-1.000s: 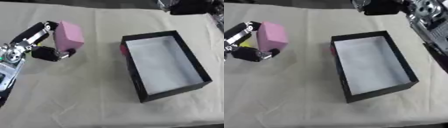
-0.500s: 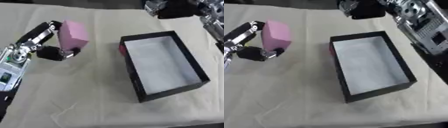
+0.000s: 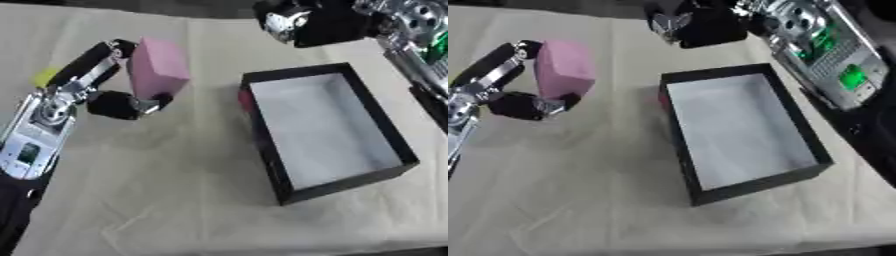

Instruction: Pick up the objects with one hand, pass them to the other hand, and then place them into the box on the other side of the table.

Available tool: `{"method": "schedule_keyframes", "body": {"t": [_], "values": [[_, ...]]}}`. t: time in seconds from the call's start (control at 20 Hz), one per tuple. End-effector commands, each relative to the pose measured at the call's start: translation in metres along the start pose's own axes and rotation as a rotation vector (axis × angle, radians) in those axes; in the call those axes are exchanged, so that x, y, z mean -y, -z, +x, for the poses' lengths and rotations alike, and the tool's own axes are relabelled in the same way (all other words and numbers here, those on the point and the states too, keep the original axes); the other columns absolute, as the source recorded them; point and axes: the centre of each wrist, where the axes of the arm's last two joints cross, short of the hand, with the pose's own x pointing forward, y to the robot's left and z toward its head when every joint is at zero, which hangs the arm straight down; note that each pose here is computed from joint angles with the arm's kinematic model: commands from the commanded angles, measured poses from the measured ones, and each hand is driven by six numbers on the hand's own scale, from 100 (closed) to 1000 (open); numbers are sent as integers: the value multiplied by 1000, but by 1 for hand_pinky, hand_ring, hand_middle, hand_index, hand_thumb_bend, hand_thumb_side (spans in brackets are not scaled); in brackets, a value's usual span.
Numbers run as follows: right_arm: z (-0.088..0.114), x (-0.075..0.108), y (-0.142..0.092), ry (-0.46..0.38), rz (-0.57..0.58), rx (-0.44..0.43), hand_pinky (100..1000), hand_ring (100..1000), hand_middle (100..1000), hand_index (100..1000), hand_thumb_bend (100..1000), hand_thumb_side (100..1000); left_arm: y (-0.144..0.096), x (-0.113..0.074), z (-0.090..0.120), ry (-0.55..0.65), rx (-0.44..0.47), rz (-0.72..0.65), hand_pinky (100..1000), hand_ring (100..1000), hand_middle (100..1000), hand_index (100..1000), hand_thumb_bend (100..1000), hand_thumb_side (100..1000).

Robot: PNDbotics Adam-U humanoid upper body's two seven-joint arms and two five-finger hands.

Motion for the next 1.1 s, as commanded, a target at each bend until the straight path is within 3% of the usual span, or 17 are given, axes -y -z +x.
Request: {"method": "schedule_keyframes", "body": {"t": [0.05,0.3,1.1], "values": [[8,6,1,-4,28,23,798,970,991,988,100,368,7,-7,5,24,29,12,945,734,584,448,100,400],[10,3,5,4,106,47,804,984,1000,994,100,366,13,-3,6,21,41,1,944,732,582,447,100,402],[2,-1,18,47,267,120,811,991,1000,995,180,159,29,4,19,-15,124,-36,944,719,567,437,100,415]]}}
